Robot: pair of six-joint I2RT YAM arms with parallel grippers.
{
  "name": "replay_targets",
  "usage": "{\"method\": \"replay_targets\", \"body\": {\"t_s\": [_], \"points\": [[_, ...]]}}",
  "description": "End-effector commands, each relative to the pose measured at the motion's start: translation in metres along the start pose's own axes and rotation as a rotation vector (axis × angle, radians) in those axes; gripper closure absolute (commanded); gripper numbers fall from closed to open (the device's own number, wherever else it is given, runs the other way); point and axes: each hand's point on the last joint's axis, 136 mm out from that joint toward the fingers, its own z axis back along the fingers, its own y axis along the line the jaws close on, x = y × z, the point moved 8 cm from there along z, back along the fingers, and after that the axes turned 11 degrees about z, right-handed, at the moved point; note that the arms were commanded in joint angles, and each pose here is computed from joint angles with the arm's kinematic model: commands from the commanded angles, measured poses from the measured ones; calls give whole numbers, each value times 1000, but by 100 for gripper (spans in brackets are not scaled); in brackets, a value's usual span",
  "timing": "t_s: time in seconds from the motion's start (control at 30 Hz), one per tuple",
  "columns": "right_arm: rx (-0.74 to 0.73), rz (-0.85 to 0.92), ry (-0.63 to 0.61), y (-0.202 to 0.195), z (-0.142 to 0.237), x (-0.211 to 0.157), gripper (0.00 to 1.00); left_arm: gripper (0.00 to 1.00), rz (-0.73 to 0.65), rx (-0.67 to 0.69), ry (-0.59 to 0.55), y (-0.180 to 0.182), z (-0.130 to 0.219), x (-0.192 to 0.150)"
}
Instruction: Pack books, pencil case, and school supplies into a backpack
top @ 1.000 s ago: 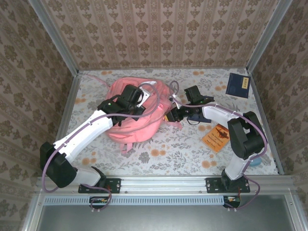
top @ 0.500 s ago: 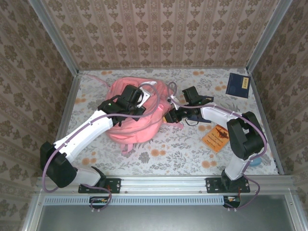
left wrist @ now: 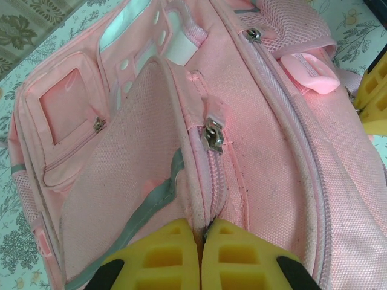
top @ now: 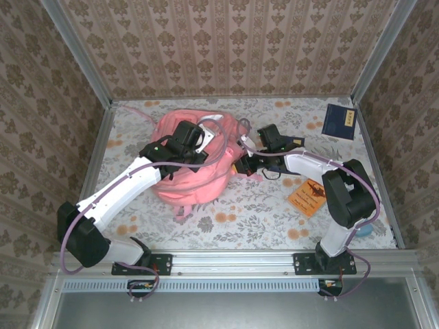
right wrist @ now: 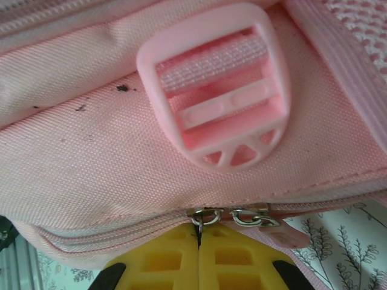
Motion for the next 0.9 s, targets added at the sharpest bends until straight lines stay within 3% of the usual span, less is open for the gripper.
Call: {"method": "replay_targets", "body": {"t_s": [0.0, 0.23, 0.43, 0.53, 0.63, 0.77, 0.87], "points": [[-34, 36, -25, 11, 10, 5, 100, 100, 76, -11, -132, 2, 6, 25], [68, 130, -33, 63, 18, -2, 100, 100, 199, -31, -112, -5, -20, 33], [175, 149, -78, 101, 4, -5, 100, 100, 301, -162, -113, -22, -40, 47], [80, 109, -116, 90, 3, -10, 100, 98, 333, -192, -110, -25, -44, 53], [-32, 47, -182, 74, 17, -8, 100, 84, 375, -243, -79, -19, -41, 54], [-122, -14, -304, 62, 47, 0, 100, 54, 423, -358, -30, -8, -33, 46], [-159, -59, -335, 52, 59, 2, 100, 42, 399, -348, -10, 0, -27, 34]]}}
